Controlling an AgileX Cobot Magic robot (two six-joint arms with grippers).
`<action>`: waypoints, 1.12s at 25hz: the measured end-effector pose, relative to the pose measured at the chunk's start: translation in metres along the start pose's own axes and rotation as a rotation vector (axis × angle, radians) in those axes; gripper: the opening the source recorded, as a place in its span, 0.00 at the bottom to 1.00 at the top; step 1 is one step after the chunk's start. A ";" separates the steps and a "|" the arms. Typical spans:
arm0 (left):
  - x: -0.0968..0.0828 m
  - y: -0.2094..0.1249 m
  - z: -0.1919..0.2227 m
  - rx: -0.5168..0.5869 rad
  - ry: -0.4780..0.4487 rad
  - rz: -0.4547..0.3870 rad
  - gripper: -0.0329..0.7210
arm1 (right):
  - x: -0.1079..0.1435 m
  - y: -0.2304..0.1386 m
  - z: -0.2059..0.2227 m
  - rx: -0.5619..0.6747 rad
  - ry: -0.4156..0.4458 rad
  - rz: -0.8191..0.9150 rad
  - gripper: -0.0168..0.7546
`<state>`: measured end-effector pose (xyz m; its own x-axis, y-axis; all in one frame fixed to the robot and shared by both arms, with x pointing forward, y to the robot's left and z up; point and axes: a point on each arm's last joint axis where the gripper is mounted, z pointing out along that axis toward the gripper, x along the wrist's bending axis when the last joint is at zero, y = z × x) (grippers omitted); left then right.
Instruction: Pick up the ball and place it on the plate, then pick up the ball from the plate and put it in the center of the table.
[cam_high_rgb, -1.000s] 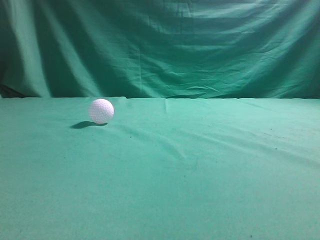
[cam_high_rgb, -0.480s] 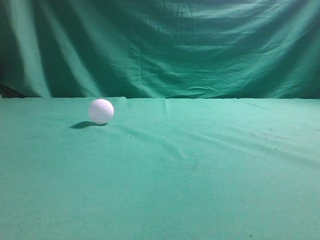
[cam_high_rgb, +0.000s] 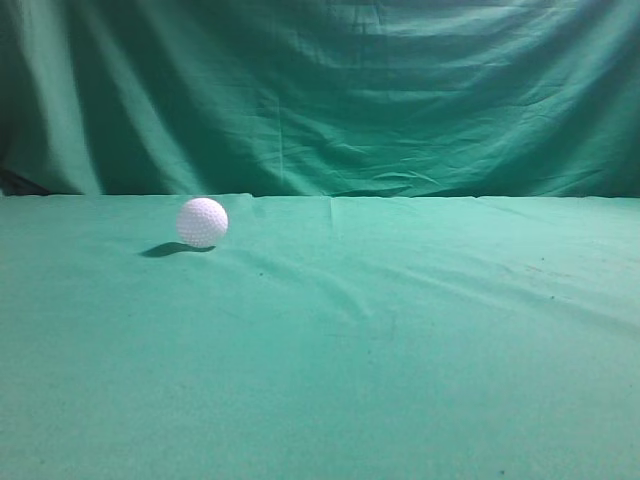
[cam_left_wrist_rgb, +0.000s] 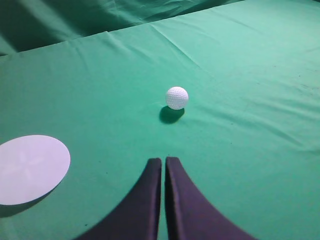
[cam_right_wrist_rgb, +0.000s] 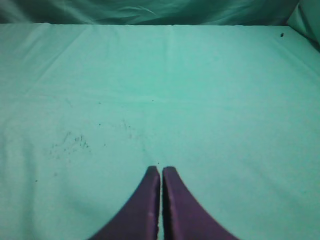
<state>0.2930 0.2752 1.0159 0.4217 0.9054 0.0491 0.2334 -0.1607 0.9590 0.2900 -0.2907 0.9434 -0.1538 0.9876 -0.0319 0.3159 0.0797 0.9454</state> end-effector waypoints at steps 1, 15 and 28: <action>0.000 0.000 0.000 0.000 0.000 0.000 0.04 | 0.000 0.000 0.000 0.000 0.000 0.000 0.02; 0.000 0.000 0.000 0.000 0.001 0.002 0.04 | 0.000 0.000 0.000 0.000 0.000 0.000 0.02; 0.007 0.001 -0.013 -0.077 0.141 0.064 0.04 | 0.000 0.000 0.000 0.000 0.000 0.000 0.02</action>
<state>0.2847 0.2869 1.0207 0.3048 0.9414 0.1444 0.1398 -0.1942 0.9709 0.2900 -0.2907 0.9434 -0.1538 0.9876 -0.0319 0.3159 0.0797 0.9454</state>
